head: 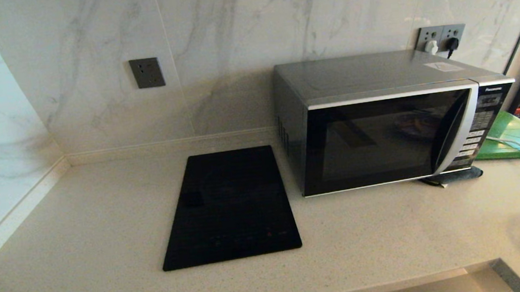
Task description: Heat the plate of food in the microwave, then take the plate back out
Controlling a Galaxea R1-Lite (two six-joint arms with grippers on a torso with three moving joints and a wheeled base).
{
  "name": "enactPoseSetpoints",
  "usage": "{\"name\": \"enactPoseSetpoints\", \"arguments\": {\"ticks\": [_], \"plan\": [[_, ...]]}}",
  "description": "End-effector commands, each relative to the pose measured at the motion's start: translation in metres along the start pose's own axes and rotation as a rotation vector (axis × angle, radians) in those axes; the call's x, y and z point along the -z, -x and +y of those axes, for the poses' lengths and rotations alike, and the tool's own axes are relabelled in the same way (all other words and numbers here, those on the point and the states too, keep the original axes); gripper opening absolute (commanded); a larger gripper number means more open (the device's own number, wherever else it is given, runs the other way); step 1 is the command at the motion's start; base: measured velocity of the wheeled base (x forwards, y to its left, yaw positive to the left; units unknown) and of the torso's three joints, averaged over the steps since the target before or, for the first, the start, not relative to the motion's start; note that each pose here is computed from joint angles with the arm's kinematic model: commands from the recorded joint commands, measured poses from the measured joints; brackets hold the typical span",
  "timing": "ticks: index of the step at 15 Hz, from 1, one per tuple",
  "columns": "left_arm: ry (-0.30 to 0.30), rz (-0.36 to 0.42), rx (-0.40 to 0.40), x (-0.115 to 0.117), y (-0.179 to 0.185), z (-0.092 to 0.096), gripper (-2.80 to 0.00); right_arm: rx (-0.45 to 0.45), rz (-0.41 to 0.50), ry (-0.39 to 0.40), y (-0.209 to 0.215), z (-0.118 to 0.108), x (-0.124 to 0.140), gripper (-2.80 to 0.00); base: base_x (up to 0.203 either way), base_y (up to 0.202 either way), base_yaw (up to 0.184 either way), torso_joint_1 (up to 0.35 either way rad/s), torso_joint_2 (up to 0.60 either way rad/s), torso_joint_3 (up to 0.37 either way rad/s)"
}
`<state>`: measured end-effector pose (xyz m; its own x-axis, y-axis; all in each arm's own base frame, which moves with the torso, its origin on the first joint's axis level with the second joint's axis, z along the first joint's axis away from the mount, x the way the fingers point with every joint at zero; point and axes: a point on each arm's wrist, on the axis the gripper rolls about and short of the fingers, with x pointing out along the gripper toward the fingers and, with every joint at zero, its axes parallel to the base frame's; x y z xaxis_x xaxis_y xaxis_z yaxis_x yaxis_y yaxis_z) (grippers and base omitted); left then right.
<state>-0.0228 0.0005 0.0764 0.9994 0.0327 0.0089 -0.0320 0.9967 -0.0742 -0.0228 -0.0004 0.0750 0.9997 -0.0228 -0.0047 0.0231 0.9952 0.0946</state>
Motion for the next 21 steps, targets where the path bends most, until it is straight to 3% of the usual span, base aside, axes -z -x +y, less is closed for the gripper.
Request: {"name": "enactPoseSetpoints", "arguments": {"ticks": [1,21], "plan": [[0.001,0.001,-0.001,-0.0001,-0.0001,0.0000,-2.80,0.001,0.003,0.000,-0.0002,-0.0001,0.0008,-2.80,0.000,0.000,0.000,0.000,0.00,0.000],[0.001,0.001,-0.001,-0.0001,-0.0001,0.0000,-2.80,0.001,0.004,0.000,-0.0003,-0.0001,0.0008,-2.80,0.000,0.000,0.000,0.000,0.00,0.000]]}}
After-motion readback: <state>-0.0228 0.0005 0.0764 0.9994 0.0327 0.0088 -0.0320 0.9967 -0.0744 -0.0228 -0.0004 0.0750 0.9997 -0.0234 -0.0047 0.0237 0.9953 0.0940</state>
